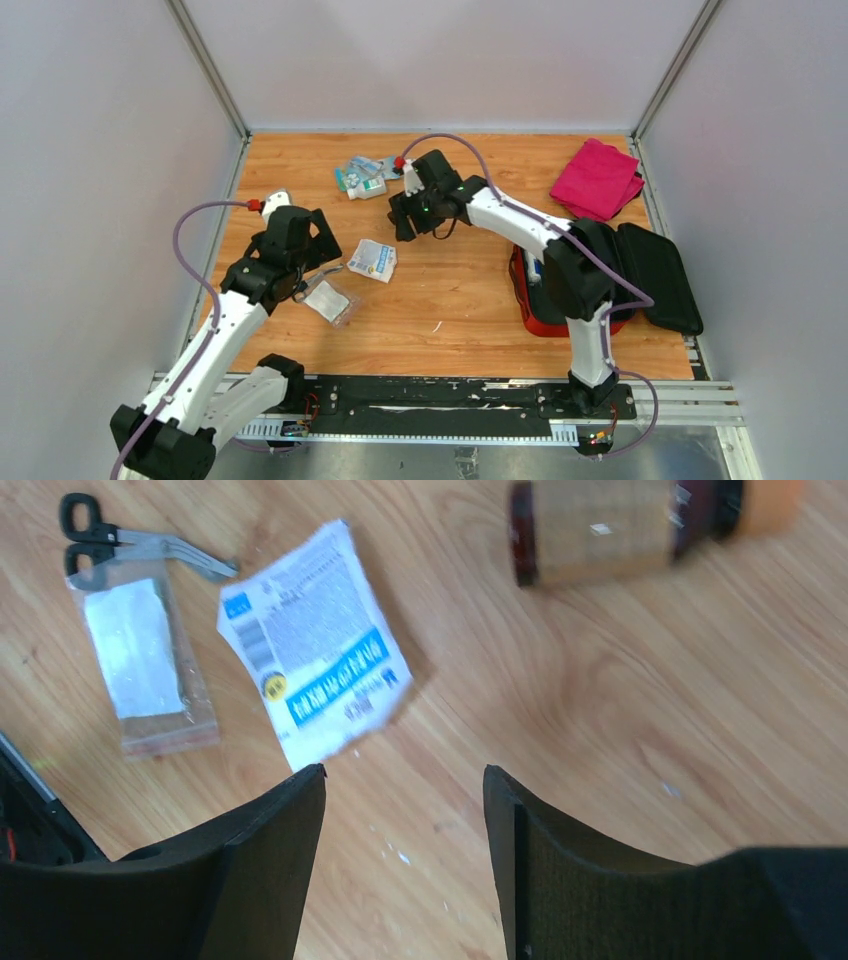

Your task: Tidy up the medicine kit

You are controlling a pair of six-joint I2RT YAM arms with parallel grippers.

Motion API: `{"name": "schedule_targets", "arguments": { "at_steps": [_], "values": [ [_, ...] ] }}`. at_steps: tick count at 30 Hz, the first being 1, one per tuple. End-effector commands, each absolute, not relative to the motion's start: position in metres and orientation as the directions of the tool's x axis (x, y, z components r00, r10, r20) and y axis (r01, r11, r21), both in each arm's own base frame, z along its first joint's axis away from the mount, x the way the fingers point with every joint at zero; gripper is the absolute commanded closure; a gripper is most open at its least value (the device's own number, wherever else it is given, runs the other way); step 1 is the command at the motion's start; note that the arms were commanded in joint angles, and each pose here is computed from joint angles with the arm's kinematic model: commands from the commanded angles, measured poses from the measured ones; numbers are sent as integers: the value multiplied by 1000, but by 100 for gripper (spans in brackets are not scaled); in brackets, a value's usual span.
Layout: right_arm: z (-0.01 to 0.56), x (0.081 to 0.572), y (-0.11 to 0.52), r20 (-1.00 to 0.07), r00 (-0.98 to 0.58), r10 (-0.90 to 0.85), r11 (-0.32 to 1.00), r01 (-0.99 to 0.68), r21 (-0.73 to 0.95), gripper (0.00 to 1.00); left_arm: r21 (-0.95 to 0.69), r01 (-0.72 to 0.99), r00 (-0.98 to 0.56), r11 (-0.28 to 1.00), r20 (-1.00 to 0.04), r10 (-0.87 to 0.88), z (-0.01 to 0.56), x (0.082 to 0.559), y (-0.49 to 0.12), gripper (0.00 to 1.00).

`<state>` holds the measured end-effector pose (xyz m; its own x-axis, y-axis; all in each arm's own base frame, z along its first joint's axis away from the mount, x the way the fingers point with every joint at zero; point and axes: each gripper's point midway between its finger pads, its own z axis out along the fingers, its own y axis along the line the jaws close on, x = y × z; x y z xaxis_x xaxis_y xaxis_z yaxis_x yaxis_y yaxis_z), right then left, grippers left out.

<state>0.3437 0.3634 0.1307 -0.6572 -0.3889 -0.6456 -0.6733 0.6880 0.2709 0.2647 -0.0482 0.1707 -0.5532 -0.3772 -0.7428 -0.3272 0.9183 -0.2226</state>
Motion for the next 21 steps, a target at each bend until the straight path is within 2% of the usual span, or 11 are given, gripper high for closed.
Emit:
{"name": "schedule_targets", "arguments": {
  "at_steps": [1, 10, 16, 21],
  "values": [
    [128, 338, 416, -664, -606, -438, 523, -773, 360, 36, -163, -368, -526, 915, -775, -349, 176, 249, -26, 0],
    [75, 341, 448, -615, -608, -503, 436, -792, 426, 38, -164, -346, -529, 924, -779, -336, 177, 243, -26, 0],
    [51, 338, 455, -588, -610, -531, 426, -792, 436, 40, -163, -337, -537, 927, -775, -332, 175, 242, -28, 0],
    [42, 334, 455, -571, -616, -543, 426, -788, 444, 49, -161, -333, -544, 929, -772, -329, 174, 242, -28, 0]
  ]
}}
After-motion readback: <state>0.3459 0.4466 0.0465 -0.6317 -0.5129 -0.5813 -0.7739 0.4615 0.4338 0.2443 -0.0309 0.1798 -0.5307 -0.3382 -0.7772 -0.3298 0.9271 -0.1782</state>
